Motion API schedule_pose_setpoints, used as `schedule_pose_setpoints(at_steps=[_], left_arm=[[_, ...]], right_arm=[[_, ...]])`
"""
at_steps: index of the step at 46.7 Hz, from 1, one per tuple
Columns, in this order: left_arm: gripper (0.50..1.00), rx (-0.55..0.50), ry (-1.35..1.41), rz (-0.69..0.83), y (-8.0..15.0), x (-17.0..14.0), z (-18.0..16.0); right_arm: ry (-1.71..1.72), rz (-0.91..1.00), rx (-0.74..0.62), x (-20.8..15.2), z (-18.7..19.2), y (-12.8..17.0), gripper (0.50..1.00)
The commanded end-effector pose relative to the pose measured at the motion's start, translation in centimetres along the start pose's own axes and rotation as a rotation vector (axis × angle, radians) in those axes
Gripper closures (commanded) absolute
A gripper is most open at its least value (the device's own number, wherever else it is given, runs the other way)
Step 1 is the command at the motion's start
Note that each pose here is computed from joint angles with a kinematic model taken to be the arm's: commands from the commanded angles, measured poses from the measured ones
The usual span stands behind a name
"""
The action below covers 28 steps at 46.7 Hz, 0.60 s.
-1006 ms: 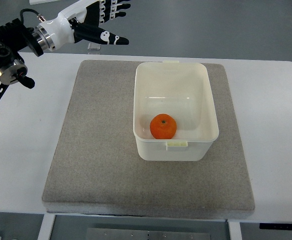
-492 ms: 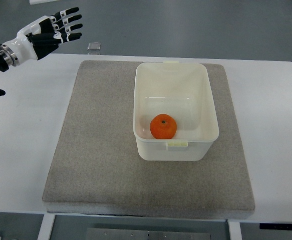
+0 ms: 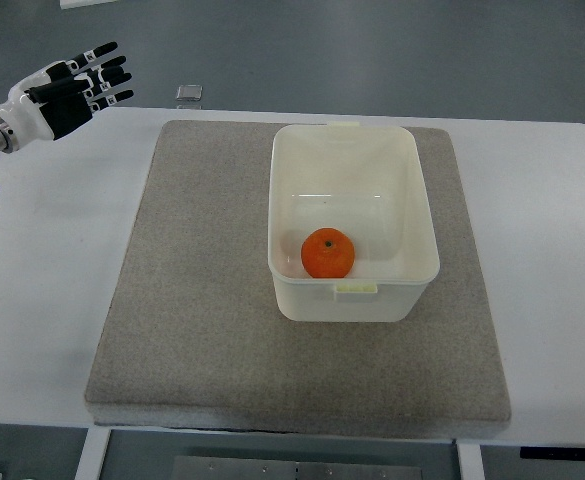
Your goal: Put orange in box with left hand
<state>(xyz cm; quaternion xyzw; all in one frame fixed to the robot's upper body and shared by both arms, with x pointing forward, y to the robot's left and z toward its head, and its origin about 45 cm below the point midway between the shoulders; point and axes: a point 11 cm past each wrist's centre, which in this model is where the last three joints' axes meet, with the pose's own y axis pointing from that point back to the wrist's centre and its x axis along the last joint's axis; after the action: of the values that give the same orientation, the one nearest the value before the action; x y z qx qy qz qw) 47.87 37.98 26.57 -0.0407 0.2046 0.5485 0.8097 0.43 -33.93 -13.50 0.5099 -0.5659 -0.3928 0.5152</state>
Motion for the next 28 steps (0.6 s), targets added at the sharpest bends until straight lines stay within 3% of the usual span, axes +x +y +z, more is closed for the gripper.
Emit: schedule_pose_setpoints(at_steps=[1,14,28], left_arm=[[0.500,-0.004,0.010,-0.018,-0.4,-0.6,-0.2],[0.500,-0.072,0.158,-0.073,-1.9,-2.6,-0.7],[0.500,-0.085,0.198,-0.072,-1.9,-2.5,-0.9]], right_arm=[[0.000,0.000,0.000,0.0,0.0,0.0,0.568],[0.000,0.000,0.000,0.0,0.0,0.0,0.568],[-0.004,-0.006,-0.001,-0.1,0.1,0.0,0.568]])
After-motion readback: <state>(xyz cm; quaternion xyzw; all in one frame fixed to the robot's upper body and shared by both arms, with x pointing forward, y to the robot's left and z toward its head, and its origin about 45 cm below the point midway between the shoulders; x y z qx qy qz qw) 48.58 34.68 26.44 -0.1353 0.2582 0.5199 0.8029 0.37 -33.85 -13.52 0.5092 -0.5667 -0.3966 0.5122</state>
